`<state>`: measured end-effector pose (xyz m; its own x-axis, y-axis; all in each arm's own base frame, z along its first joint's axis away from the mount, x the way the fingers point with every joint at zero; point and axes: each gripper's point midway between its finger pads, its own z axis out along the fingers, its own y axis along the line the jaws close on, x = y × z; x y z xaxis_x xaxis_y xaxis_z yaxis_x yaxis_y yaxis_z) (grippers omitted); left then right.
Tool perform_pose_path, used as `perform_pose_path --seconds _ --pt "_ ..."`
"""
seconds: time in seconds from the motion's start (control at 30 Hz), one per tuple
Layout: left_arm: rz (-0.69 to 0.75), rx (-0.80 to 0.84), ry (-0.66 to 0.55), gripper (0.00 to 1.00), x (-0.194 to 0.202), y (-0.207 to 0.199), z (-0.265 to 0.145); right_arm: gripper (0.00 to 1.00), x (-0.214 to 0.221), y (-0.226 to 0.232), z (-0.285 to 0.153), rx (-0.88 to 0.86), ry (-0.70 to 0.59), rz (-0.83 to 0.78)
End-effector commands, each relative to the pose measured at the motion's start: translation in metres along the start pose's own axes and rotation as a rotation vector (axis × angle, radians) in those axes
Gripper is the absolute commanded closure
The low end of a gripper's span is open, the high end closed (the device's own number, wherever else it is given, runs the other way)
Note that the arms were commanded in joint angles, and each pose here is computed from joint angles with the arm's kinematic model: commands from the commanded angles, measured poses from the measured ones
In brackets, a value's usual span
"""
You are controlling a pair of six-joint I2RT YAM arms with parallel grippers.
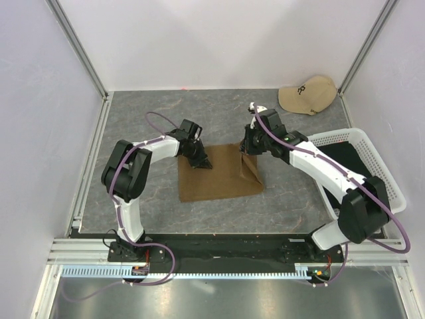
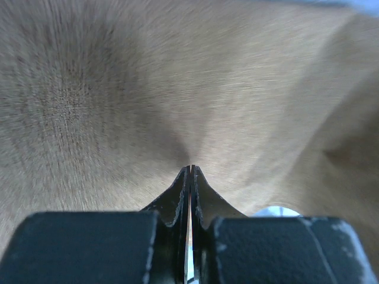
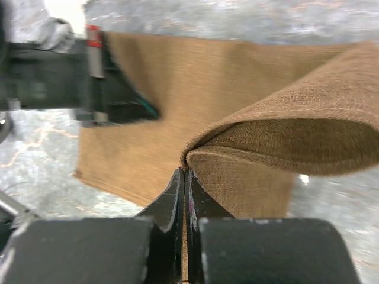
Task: Fold the napkin into a case and place the utensils inside
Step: Fold the rectangle-folded napkin at the center of the board.
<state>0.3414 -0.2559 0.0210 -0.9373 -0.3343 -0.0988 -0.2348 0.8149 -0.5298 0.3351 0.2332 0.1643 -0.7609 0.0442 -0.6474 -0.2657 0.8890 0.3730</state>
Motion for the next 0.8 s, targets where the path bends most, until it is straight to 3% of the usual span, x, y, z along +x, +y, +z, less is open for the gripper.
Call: perform_pose_path --seconds 0.0,0.1,0.23,0.33,0.43,0.57,0.77 --pt "0.013 -0.013 0.033 0.96 0.013 0.01 0.02 1.0 -0.011 0.04 0.012 -0.073 -0.024 0.02" --pt "0.011 0.003 0.02 0.96 0.013 0.008 0.014 1.0 -0.002 0.058 0.023 -0.087 -0.005 0.009" --pt "0.029 0.078 -0.051 0.95 0.004 -0.013 -0.027 1.0 0.008 0.071 0.035 -0.098 0.023 -0.001" --pt "-0.012 0.099 -0.102 0.95 -0.004 -0.002 -0.057 1.0 0.011 0.081 0.039 -0.108 0.028 -0.009" --pt "-0.095 0.059 -0.121 0.95 -0.01 0.037 -0.068 1.0 0.013 0.09 0.043 -0.117 0.033 -0.014" --pt "-0.155 -0.024 -0.094 0.96 0.005 0.08 -0.059 1.0 0.017 0.102 0.051 -0.135 0.039 -0.004" --pt "-0.157 -0.064 -0.048 0.97 0.018 0.096 -0.036 1.0 0.027 0.119 0.071 -0.168 0.057 0.033"
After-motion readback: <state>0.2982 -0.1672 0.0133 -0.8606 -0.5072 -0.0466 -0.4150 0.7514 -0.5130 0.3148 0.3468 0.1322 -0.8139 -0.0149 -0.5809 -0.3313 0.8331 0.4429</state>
